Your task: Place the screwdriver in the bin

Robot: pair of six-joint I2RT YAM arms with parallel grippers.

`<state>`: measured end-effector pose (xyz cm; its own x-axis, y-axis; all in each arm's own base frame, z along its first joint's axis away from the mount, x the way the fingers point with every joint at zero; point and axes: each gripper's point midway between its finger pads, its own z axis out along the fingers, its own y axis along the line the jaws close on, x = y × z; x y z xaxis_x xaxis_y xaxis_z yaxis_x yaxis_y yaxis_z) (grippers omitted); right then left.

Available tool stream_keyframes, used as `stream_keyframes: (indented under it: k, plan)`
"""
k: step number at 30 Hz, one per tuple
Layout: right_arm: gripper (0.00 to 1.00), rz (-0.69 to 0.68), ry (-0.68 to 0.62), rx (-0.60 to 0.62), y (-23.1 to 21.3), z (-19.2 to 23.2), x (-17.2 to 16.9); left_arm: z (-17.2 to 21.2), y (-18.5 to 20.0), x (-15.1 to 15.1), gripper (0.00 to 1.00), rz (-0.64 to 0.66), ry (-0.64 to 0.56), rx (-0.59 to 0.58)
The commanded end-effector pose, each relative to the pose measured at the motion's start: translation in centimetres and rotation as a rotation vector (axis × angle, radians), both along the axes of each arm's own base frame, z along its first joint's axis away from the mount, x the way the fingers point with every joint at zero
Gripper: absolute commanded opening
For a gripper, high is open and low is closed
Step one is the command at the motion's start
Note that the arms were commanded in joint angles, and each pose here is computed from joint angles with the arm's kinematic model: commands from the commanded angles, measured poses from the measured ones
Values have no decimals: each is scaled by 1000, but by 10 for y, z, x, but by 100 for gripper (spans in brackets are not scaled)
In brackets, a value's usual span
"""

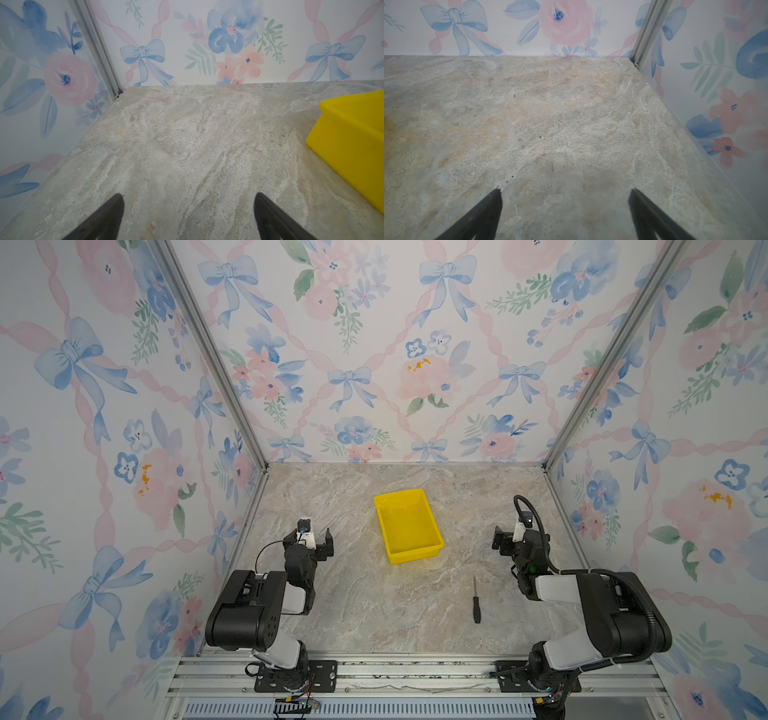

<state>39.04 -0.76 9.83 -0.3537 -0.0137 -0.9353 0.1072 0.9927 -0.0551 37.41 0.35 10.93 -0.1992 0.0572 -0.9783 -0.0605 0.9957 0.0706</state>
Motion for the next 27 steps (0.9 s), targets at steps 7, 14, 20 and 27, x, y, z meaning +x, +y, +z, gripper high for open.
stream_keyframes:
  k: [7,14,20,27]
  plan:
    - [97,37,-2,-1,8,23,-18,20,5,-14,98,27,-11,-32]
    - [97,37,3,-11,10,24,-33,19,15,-35,98,90,-3,-65]
    - [97,9,61,-47,15,47,-30,29,16,-24,98,100,54,-68]
    - [97,-134,215,42,8,84,-69,41,16,-22,98,166,207,-226]
